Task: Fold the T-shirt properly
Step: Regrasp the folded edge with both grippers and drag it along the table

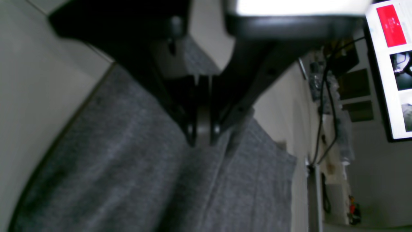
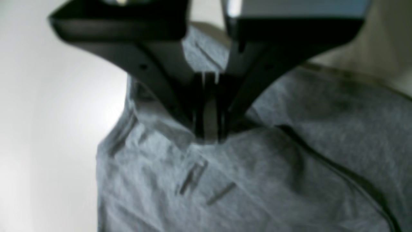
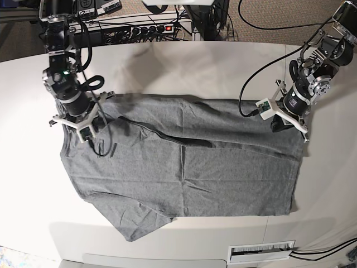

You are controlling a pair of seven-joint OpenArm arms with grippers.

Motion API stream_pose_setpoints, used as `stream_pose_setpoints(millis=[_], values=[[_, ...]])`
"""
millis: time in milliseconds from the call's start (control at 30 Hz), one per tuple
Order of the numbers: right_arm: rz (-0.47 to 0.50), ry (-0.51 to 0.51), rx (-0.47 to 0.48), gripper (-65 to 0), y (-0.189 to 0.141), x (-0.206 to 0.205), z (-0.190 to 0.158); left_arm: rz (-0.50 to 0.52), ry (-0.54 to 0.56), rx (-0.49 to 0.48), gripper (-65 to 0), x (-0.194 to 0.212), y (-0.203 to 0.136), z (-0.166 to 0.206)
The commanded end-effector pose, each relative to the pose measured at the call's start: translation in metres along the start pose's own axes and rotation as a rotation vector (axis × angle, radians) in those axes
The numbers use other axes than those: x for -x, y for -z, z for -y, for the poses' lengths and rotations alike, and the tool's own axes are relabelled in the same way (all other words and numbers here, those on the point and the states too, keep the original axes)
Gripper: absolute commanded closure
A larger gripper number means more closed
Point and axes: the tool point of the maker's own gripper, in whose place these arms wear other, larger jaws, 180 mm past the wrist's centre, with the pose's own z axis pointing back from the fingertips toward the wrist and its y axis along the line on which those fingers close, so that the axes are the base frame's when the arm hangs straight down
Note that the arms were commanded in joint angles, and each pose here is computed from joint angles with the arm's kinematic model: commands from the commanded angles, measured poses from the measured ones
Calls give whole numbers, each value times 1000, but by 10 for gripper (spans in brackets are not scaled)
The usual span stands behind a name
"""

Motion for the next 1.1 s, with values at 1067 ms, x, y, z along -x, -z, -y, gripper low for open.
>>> stream_pose_setpoints(millis=[1067], values=[[-238,-123,-121,0,24,58,-15,-111,-202,496,0,77,12,53]])
